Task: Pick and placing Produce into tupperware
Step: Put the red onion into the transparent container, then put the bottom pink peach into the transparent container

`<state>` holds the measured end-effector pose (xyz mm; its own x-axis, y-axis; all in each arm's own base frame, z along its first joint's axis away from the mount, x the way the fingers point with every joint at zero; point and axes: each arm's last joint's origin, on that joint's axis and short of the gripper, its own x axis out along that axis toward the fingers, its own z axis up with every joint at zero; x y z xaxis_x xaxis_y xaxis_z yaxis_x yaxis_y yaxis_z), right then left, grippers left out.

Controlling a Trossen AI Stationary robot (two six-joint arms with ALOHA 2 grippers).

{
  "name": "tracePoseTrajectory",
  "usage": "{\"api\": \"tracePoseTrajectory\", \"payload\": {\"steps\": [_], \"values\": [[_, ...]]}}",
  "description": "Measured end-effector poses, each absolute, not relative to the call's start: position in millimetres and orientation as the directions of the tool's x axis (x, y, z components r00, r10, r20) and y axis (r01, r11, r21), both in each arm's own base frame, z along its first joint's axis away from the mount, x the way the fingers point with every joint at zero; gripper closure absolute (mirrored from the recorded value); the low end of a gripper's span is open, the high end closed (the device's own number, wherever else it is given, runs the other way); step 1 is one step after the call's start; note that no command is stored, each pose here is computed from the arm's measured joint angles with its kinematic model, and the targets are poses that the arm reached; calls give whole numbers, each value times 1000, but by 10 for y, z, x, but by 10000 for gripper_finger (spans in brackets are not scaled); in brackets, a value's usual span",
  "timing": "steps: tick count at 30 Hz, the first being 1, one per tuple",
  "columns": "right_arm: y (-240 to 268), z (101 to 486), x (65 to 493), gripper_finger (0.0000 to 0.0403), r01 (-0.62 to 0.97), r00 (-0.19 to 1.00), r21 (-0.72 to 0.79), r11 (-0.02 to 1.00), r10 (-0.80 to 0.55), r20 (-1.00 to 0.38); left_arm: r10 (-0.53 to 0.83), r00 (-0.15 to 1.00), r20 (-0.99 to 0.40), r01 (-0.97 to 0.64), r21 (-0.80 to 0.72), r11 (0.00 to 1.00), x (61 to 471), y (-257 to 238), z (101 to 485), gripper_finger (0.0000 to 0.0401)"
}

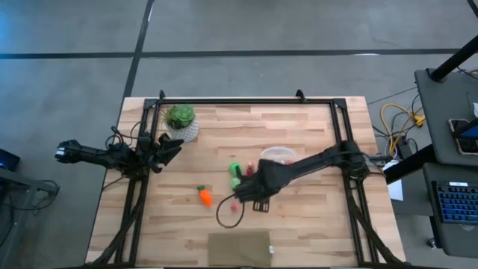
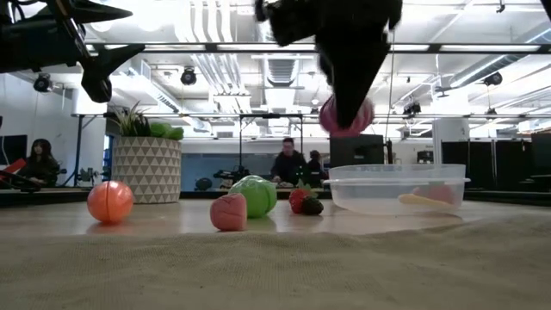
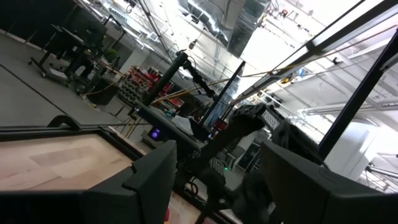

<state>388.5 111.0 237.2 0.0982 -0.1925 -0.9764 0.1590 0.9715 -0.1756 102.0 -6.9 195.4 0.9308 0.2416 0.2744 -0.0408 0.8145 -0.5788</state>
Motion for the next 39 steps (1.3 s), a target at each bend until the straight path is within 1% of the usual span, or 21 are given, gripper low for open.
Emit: {"api": "tracePoseTrajectory", "payload": {"steps": [4,8,10,12,14,16,19,25,28,35,37,39], "values": [[951,2585,3665,143,348,99,-175,921,-222,-970,242,931,274,-41,-579,815,1020,-69,1953,182],[676,2566,3390,143,546,37,-174,819,-231,-972,242,930,276,-40,-579,814,1019,-69,1956,183],[520,2492,3269,143,633,15,-138,762,-190,-982,242,930,277,-39,-579,814,1018,-69,1956,183],[389,2371,3205,143,700,14,-73,710,-116,-993,241,930,277,-39,-579,814,1018,-69,1956,183],[277,2204,3160,143,748,-11,-36,663,-42,-999,241,930,277,-39,-579,814,1018,-69,1956,183],[217,2095,3162,143,767,6,4,641,0,-1000,241,930,277,-39,-579,814,1018,-69,1956,182],[206,2102,3203,143,769,68,58,637,9,-998,241,930,278,-38,-580,814,1018,-69,1957,182],[213,2006,3231,135,788,39,38,615,12,-999,241,930,276,-39,-579,814,1020,-69,1955,183],[218,1959,3251,118,789,26,26,614,9,-1000,241,930,276,-39,-579,814,1019,-69,1955,182],[222,1915,3266,64,781,14,16,624,7,-1000,241,931,275,-40,-579,814,1020,-69,1954,183],[231,1946,3274,52,767,23,14,641,-6,-1000,241,931,275,-40,-579,814,1020,-69,1954,183],[274,2057,3338,46,718,71,28,695,-34,-997,241,931,274,-41,-578,815,1020,-69,1954,182]]}}
